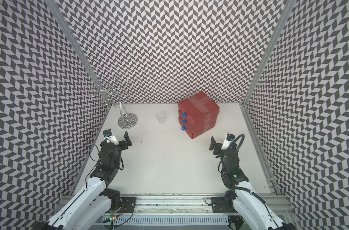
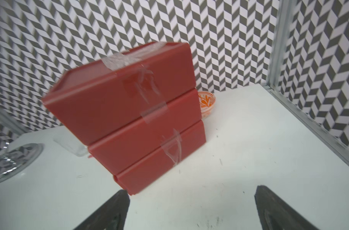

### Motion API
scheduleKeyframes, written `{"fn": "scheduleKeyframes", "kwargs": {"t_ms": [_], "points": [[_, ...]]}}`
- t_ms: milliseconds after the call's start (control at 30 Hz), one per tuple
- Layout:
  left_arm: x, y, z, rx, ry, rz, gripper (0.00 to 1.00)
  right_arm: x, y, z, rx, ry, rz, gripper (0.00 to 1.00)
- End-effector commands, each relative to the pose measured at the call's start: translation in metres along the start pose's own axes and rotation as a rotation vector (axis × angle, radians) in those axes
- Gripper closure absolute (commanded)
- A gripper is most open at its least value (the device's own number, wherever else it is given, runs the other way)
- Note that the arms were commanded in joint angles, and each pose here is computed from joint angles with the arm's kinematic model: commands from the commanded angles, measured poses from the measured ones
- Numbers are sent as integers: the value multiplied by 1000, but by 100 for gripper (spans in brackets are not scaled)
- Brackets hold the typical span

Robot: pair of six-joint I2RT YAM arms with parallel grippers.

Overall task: Place the fruit knives into the drawer by color
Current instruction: Reset both arms

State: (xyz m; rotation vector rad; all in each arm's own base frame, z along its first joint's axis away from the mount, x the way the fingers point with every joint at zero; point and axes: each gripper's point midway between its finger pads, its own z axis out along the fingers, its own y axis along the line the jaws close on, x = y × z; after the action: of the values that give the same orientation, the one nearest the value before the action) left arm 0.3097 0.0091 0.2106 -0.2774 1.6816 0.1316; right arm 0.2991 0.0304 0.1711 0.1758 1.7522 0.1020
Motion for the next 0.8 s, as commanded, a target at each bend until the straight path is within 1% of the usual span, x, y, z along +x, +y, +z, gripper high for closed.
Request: {"fn": "scheduleKeyframes", "kwargs": {"t_ms": [0,100,200,300,400,500,767], "points": [[-31,0,-1,12,-170,7,0,-21,-20,-3,122,-113,19,1],[-16,10,9,-14,-143,-7,0,-19,-28,-1,166,-111,14,1],[-4,19,17,-16,-138,-44,0,-18,-28,1,172,-102,10,0],[0,24,21,-13,-148,-48,0,-17,-29,2,177,-109,0,1],[4,28,25,-3,-166,-58,0,-17,-33,-1,191,-146,9,1],[11,29,32,0,-157,-57,0,-13,-35,-3,186,-173,7,1],[27,23,45,24,-172,-47,0,3,-38,7,185,-162,-1,1]]}}
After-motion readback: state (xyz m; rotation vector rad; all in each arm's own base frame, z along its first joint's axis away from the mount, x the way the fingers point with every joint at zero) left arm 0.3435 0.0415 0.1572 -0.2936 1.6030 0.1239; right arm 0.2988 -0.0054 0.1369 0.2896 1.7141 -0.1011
